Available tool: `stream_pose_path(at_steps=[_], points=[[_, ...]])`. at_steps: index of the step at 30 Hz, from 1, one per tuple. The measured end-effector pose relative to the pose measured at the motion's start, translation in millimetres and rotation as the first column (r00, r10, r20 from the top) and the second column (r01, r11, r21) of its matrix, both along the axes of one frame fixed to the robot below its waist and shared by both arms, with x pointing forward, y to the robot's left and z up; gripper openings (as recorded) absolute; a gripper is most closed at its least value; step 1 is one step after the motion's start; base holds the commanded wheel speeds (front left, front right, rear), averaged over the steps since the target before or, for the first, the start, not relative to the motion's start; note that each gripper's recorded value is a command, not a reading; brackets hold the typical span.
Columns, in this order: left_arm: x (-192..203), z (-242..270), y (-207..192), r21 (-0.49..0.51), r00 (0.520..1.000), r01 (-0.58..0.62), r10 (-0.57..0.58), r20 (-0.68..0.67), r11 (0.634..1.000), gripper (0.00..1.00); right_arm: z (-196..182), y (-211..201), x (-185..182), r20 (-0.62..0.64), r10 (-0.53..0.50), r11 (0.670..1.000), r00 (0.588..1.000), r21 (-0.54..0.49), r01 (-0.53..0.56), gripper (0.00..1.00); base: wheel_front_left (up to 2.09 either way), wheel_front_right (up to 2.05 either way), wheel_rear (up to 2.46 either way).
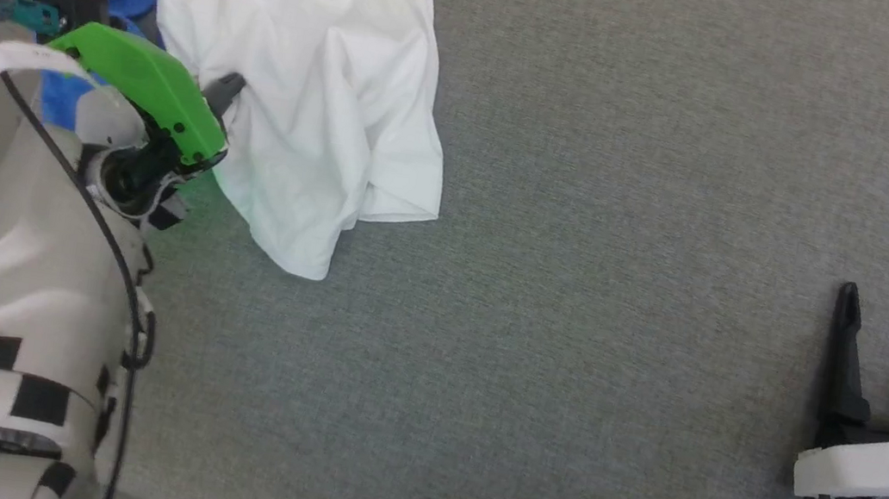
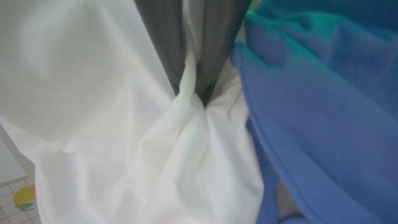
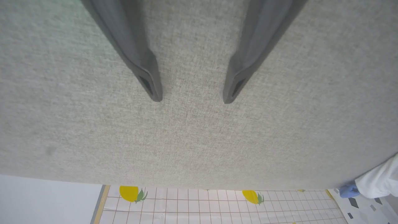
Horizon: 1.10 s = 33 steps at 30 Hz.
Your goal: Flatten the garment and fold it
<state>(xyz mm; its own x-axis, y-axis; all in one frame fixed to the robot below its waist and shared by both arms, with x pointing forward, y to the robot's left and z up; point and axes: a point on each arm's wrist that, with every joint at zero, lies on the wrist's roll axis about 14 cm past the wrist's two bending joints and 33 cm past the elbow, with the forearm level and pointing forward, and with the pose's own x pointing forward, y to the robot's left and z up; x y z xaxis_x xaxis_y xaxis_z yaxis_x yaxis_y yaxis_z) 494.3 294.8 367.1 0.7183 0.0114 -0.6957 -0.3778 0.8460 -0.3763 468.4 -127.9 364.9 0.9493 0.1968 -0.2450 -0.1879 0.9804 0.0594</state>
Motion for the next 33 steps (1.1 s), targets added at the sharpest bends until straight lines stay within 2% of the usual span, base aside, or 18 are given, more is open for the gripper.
stream_pose_path(at_steps=[2,5,8,12,16,21,28,31,33], points=[[5,12,3,0.002,0.996,-0.038,0.038,0.079,0.999,0.0,1,2,1,0.005,0.008,1.0,1.0,0.001,-0.008,1.0,0.0,0.0,0.0],[18,51,16,0.025,0.966,-0.097,0.088,0.243,0.995,0.0,4,7,0,0.007,0.022,1.0,1.0,0.005,-0.022,1.0,0.0,0.0,0.0],[31,108,29,0.062,0.907,-0.124,0.087,0.413,0.99,0.0,10,16,-3,0.014,0.036,0.999,0.999,0.031,-0.036,1.0,0.0,0.0,0.0],[46,203,30,0.116,0.788,-0.107,0.013,0.616,0.987,0.0,18,24,-12,0.017,0.043,0.997,0.999,0.068,-0.044,1.0,0.0,0.0,0.0],[48,305,19,0.198,0.624,-0.088,-0.101,0.775,0.976,0.0,28,22,-19,0.029,0.027,0.995,0.999,0.092,-0.03,1.0,0.0,0.0,0.0],[40,418,-27,0.28,0.387,-0.039,-0.243,0.889,0.959,0.0,36,6,-32,0.029,-0.024,0.994,0.999,0.111,0.02,1.0,0.0,0.0,0.0],[24,508,-109,0.343,0.133,0.06,-0.348,0.928,0.937,0.0,57,-34,-49,0.072,-0.134,0.985,0.988,0.119,0.125,1.0,0.0,0.0,0.0],[19,530,-144,0.343,0.043,0.113,-0.35,0.936,0.932,0.0,62,-56,-60,0.081,-0.194,0.977,0.978,0.111,0.184,1.0,0.0,0.0,0.0],[17,539,-168,0.336,0.0,0.16,-0.341,0.94,0.928,0.0,65,-70,-69,0.084,-0.231,0.97,0.969,0.105,0.221,1.0,0.0,0.0,0.0]])
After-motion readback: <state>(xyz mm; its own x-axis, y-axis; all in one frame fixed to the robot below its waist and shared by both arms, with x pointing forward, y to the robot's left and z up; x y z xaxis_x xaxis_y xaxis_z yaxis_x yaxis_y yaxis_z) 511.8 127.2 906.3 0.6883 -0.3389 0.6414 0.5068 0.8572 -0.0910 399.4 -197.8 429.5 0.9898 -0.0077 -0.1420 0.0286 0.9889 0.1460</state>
